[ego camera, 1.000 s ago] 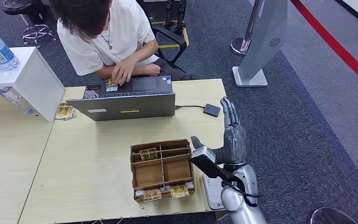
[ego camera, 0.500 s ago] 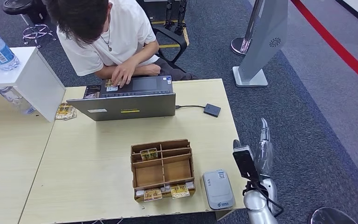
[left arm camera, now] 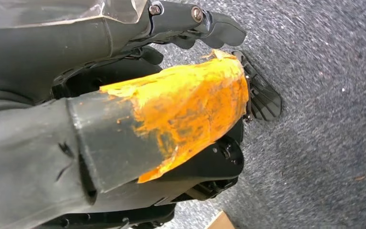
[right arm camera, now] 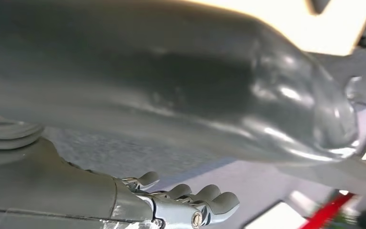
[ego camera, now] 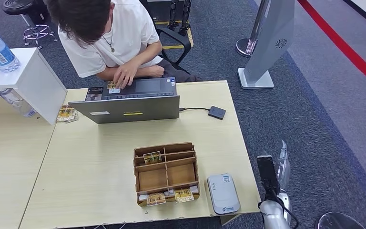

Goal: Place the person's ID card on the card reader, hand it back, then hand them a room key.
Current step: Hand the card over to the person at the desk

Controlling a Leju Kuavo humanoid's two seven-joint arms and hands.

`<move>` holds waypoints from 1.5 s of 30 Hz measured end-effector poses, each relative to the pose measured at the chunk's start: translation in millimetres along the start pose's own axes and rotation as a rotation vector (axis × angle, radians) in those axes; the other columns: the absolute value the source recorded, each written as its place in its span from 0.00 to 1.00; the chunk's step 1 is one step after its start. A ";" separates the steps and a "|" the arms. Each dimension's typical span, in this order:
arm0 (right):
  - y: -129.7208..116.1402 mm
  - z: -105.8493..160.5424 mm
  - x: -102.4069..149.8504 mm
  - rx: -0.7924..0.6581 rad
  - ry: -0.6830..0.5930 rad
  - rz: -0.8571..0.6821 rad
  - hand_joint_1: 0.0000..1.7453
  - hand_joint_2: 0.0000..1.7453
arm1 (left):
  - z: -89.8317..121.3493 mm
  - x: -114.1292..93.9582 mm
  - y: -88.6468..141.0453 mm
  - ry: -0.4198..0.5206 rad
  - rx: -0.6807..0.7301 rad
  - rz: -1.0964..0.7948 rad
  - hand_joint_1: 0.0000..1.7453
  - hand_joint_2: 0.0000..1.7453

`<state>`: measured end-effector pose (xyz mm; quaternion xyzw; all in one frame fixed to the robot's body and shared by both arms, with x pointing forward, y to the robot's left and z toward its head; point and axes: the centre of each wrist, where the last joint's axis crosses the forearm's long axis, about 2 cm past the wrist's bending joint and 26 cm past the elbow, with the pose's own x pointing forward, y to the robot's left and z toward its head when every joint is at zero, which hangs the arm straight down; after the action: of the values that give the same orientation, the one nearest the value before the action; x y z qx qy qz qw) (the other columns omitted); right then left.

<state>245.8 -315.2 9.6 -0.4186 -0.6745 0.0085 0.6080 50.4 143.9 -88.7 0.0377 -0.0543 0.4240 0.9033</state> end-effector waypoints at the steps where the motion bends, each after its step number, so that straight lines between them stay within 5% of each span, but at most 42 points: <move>1: -0.7 0.9 -5.1 0.001 0.020 0.004 0.00 0.00 | 0.0 0.1 -0.2 -0.002 -0.006 -0.011 0.00 0.00; 21: -35.7 36.0 -89.8 -0.005 0.475 0.077 0.00 0.00 | -0.9 2.5 -0.1 -0.020 -0.101 -0.217 0.00 0.00; 36: -38.4 79.8 -106.9 0.177 0.835 0.119 0.00 0.00 | -1.4 2.5 1.0 -0.007 -0.134 -0.300 0.00 0.00; 45: -32.5 138.2 -107.4 0.366 1.146 0.105 0.00 0.00 | -2.7 2.1 5.3 0.023 -0.134 -0.310 0.00 0.00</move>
<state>103.7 -329.3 -96.9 -0.2779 -0.2058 -0.0726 0.9355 47.8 149.3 -91.0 -0.0197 -0.0658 0.2754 0.9589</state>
